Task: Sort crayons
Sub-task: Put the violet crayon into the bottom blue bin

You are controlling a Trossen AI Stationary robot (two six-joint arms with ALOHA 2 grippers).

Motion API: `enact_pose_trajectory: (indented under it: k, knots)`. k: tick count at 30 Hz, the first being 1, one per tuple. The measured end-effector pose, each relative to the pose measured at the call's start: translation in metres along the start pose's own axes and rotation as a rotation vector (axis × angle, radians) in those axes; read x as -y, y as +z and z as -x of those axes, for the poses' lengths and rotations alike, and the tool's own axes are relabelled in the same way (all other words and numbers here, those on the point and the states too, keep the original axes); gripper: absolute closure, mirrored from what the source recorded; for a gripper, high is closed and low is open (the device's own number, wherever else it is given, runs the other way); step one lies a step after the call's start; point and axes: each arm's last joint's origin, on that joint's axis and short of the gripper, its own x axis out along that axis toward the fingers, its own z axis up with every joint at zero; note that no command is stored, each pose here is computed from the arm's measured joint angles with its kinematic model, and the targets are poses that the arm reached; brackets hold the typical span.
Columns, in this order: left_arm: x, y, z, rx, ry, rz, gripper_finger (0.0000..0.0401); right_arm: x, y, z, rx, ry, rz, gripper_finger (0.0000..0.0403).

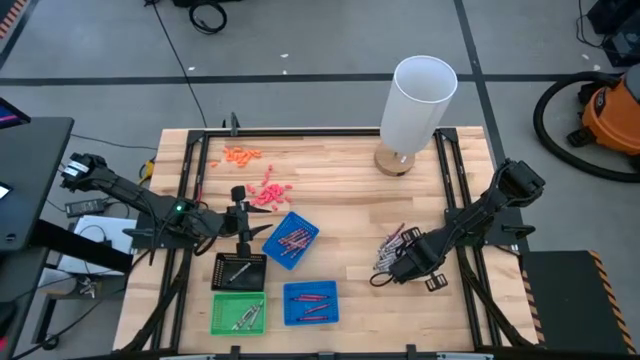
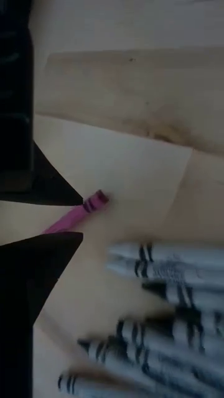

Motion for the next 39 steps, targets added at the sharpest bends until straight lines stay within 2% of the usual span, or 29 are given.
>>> enact_pose_trajectory:
  k: [12,20,23,30,35,39]
  knots:
    - [0.0,0.0,0.0,-0.004,-0.001,-0.005,0.0225,-0.005,0.01,-0.024,-0.102,-0.016,0.099,0.0319]
    - [0.0,-0.001,0.0,-0.005,-0.001,-0.005,0.0225,-0.005,0.014,-0.022,-0.092,-0.045,0.137,0.0373]
    - [0.0,0.0,0.0,-0.004,-0.001,-0.005,0.0225,-0.006,0.018,-0.017,-0.076,-0.068,0.146,0.0381]
    - [0.0,0.0,0.0,-0.001,-0.016,0.01,0.0225,-0.007,0.037,0.009,0.031,-0.136,0.117,0.0368]
    - [0.006,0.004,0.001,0.059,-0.211,0.028,0.0225,-0.004,0.04,0.045,0.079,-0.167,0.063,0.0368]
    - [0.006,0.006,0.001,0.078,-0.23,0.039,0.0225,0.002,0.047,0.072,0.225,-0.233,0.004,0.0368]
